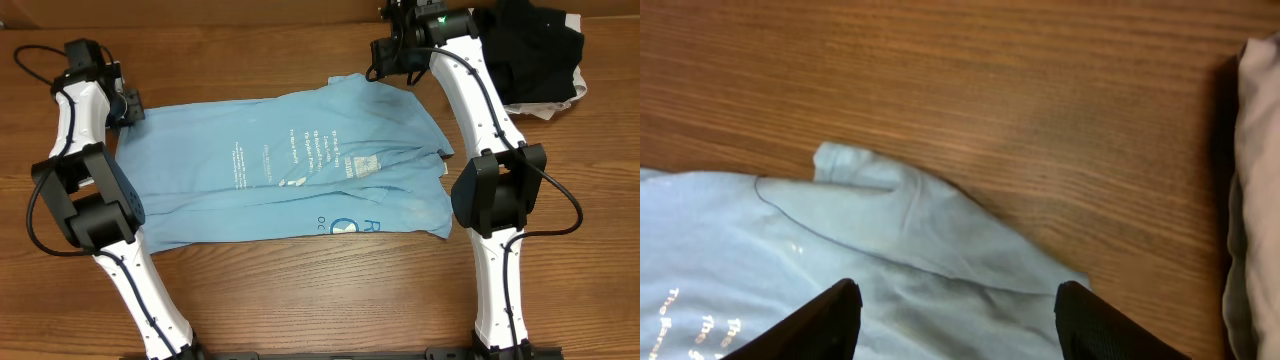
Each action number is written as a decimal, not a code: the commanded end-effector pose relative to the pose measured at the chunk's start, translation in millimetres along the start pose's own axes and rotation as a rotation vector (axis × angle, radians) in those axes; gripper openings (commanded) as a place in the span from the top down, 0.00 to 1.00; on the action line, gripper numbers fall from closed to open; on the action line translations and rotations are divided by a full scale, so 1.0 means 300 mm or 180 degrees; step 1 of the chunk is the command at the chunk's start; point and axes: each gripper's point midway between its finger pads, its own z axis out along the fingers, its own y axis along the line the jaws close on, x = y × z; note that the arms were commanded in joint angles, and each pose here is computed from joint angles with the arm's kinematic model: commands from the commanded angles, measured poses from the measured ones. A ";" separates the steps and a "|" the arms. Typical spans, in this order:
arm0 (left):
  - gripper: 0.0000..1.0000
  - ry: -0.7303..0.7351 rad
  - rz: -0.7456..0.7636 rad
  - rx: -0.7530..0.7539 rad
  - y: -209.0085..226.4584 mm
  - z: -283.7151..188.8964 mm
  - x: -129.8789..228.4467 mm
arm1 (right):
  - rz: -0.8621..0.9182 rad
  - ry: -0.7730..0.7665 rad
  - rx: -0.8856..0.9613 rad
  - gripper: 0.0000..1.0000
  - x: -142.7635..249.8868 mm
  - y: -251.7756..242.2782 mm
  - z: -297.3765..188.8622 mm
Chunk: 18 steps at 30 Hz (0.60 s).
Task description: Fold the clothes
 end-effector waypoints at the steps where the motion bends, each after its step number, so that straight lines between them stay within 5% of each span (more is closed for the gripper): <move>1: 0.96 0.0311 -0.0084 -0.0347 0.067 0.047 0.087 | -0.0039 -0.0098 -0.0035 0.34 -0.026 0.022 0.004; 18: 0.96 0.0528 -0.0165 -0.0348 0.070 0.041 0.144 | -0.0085 -0.0009 -0.0061 0.28 0.031 0.036 0.280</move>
